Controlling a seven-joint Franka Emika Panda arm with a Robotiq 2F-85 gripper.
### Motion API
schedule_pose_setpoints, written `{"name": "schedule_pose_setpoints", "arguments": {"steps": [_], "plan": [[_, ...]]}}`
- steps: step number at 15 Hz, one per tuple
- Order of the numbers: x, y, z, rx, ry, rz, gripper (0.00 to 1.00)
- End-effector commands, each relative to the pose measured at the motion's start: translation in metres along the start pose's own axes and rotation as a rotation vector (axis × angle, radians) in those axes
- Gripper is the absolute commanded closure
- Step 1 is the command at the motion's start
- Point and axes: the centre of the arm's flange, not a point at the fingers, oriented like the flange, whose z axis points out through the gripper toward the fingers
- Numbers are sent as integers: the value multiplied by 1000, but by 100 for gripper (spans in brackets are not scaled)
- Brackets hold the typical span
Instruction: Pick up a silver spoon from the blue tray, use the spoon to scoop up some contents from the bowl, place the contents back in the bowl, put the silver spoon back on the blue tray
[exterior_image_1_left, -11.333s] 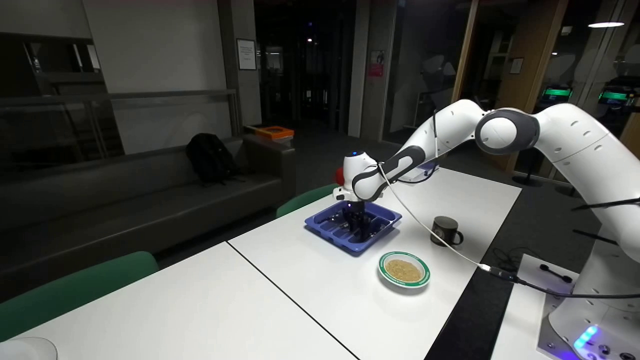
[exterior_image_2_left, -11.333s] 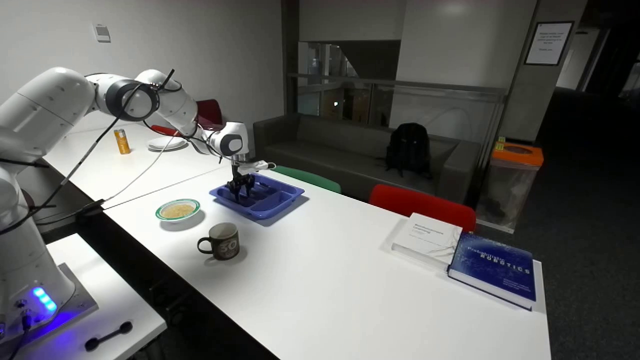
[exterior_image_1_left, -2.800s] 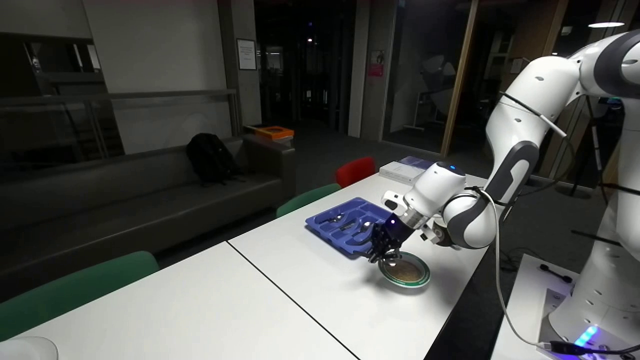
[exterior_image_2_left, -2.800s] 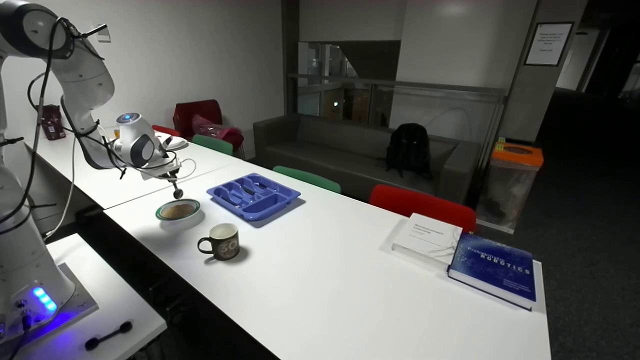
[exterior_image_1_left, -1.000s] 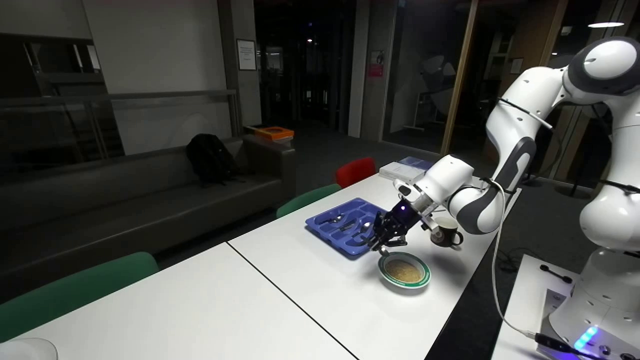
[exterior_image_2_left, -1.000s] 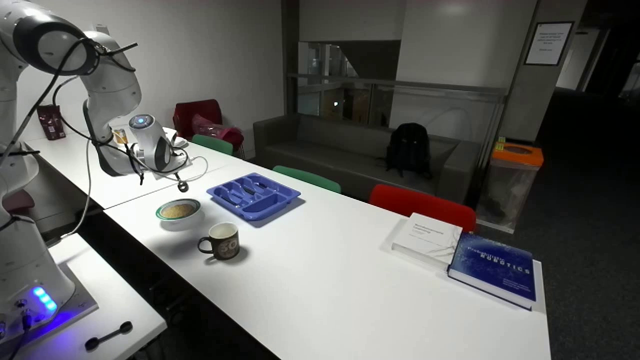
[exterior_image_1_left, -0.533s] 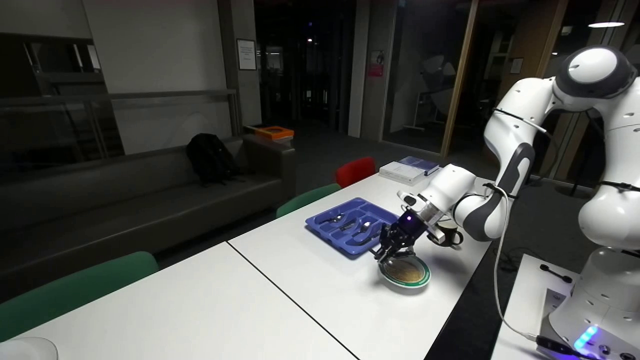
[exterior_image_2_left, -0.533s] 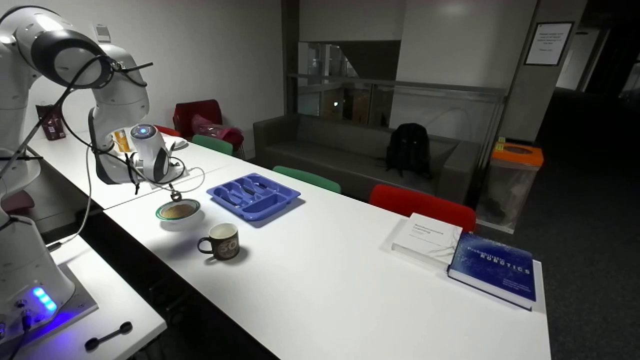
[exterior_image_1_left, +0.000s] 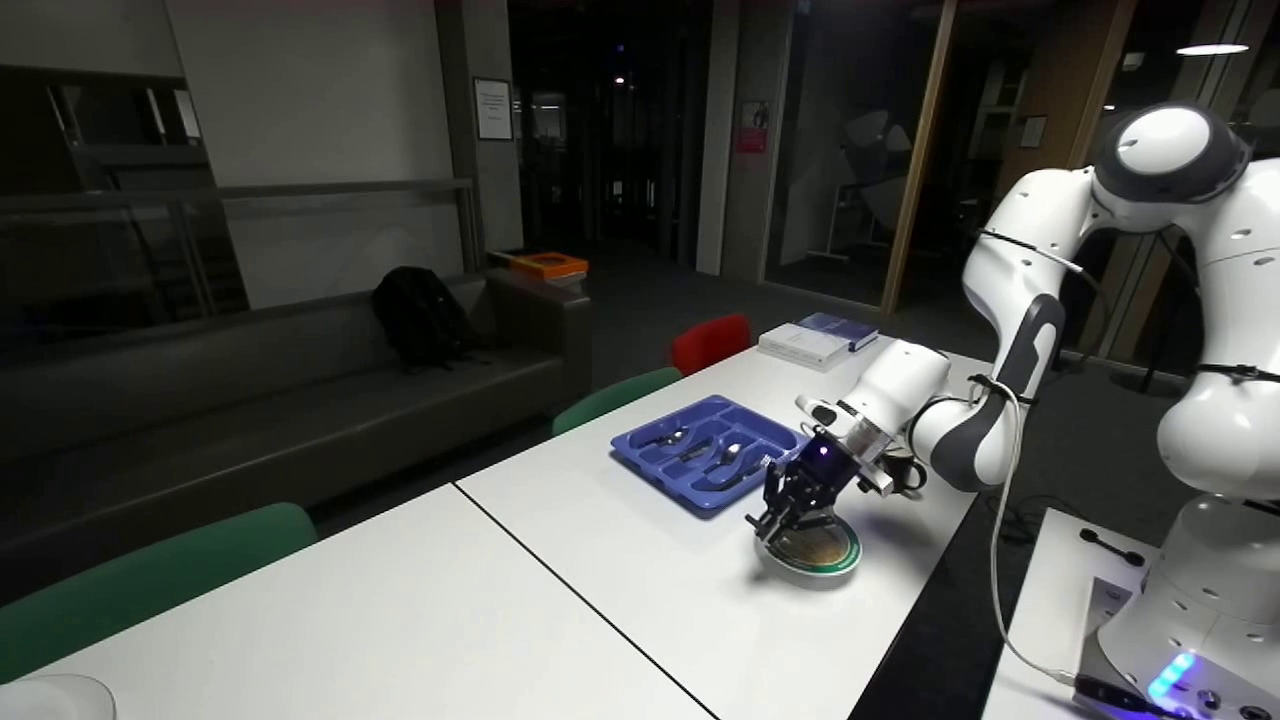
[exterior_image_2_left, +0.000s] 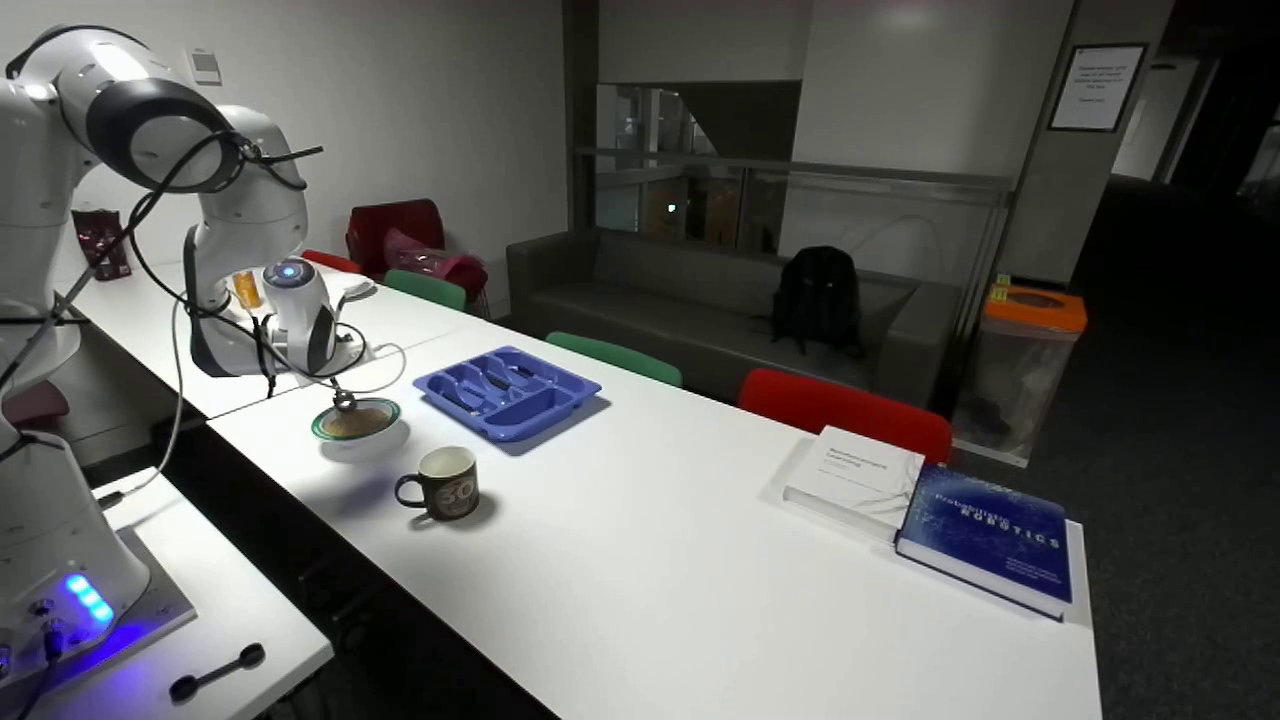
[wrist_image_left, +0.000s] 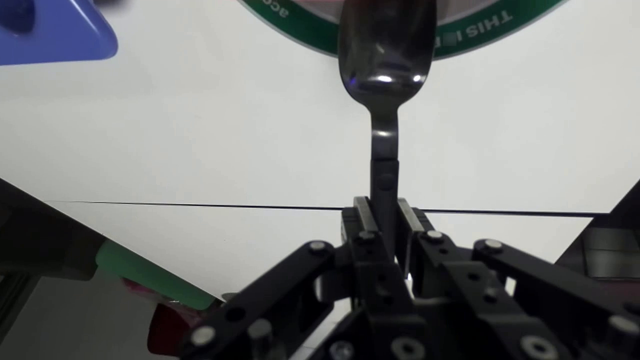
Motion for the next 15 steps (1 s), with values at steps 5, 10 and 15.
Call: {"name": "schedule_pose_setpoints", "arguments": {"steps": [5,10,15], "plan": [[-8,7,-2,29,17,-76,97],[-12,10,-1,28,43,-101,97],[-18,12,-3,24,62,-107,97]]}}
